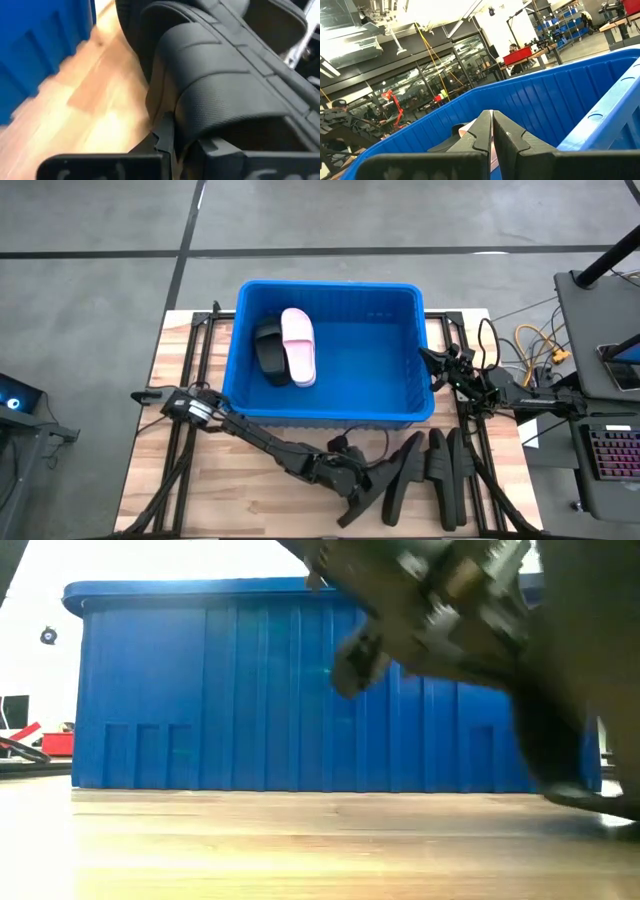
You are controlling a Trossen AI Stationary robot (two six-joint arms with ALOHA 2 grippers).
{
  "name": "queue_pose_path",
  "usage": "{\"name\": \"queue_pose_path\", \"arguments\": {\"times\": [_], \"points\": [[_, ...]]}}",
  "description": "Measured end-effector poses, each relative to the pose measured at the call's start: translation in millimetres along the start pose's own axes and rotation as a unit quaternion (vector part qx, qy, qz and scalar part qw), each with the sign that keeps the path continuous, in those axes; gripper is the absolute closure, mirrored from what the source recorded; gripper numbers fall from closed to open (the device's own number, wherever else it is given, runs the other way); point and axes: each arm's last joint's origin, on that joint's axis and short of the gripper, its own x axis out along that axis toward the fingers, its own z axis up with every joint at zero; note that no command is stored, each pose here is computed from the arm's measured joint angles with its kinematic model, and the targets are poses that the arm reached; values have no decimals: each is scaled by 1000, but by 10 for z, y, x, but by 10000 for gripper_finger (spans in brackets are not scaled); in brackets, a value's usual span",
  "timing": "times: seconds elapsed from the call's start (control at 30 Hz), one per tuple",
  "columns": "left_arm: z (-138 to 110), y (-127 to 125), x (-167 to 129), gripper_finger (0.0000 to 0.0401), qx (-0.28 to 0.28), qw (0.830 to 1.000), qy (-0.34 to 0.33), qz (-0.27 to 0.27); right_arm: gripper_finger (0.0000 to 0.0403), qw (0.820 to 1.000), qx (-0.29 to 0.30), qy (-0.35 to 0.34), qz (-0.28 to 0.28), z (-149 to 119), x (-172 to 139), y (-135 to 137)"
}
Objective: Pick and place slides into bin
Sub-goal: Put the black slide into the bin
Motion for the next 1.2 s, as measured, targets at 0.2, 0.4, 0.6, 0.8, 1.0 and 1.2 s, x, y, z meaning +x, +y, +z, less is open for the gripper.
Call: {"name": "queue_pose_path", "arguments": {"times": [0.2,0.4,0.6,0.8,1.0,1.2], "points": [[173,28,-361,398,23,998,64,5,394,1000,0,0,0,0,0,0],[660,-35,-951,398,26,997,38,-66,394,1000,0,0,0,0,0,0],[1200,73,-1575,398,17,995,-50,-82,394,1000,-1,1,0,-2,0,-1],[1728,354,-2047,398,45,964,-238,107,394,1000,-1,2,0,-3,-1,-1],[2032,771,-1880,398,82,913,-284,281,394,1000,-1,1,-1,-2,-1,-1],[2053,1208,-1375,400,79,870,-250,418,394,1000,1,1,0,-1,-1,0]]}}
